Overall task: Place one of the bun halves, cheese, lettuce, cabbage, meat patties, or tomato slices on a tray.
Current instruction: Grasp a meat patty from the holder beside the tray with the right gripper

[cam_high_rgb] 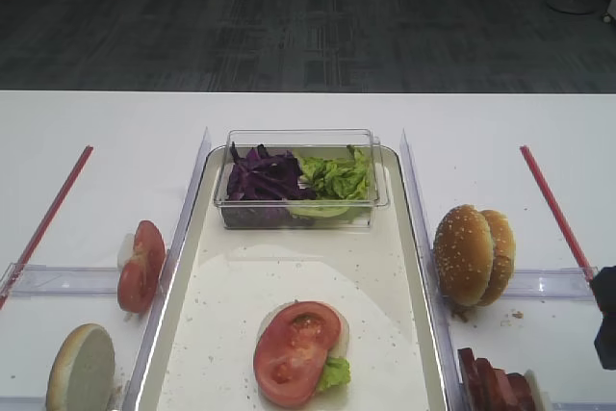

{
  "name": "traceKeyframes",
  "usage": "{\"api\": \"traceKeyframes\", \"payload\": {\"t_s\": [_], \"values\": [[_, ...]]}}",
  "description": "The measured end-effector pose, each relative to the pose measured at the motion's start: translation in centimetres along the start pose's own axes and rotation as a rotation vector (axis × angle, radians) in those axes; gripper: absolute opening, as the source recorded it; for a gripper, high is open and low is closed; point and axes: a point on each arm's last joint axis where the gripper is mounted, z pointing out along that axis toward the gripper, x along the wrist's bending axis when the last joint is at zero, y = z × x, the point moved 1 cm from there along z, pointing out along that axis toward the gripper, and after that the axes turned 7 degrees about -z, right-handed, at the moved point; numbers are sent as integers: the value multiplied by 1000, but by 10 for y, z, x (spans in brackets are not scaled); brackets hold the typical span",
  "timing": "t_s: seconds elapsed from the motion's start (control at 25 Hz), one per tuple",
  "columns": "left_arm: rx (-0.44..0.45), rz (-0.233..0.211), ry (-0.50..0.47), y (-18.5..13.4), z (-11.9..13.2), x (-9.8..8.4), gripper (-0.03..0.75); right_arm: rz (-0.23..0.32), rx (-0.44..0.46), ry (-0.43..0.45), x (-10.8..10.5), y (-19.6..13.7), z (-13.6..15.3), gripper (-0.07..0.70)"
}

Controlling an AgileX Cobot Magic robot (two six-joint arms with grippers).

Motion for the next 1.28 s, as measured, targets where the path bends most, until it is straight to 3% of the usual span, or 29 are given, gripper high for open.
{"api": "traceKeyframes", "payload": {"t_s": [0.64,1.04,1.28], "values": [[0,0,0,0,0,0,554,-43,-17,36,59,-9,7,613],[0,0,0,0,0,0,554,-148,9,40,119,10,8,613],[0,0,0,0,0,0,554,-137,68,6,132,12,24,613]]}}
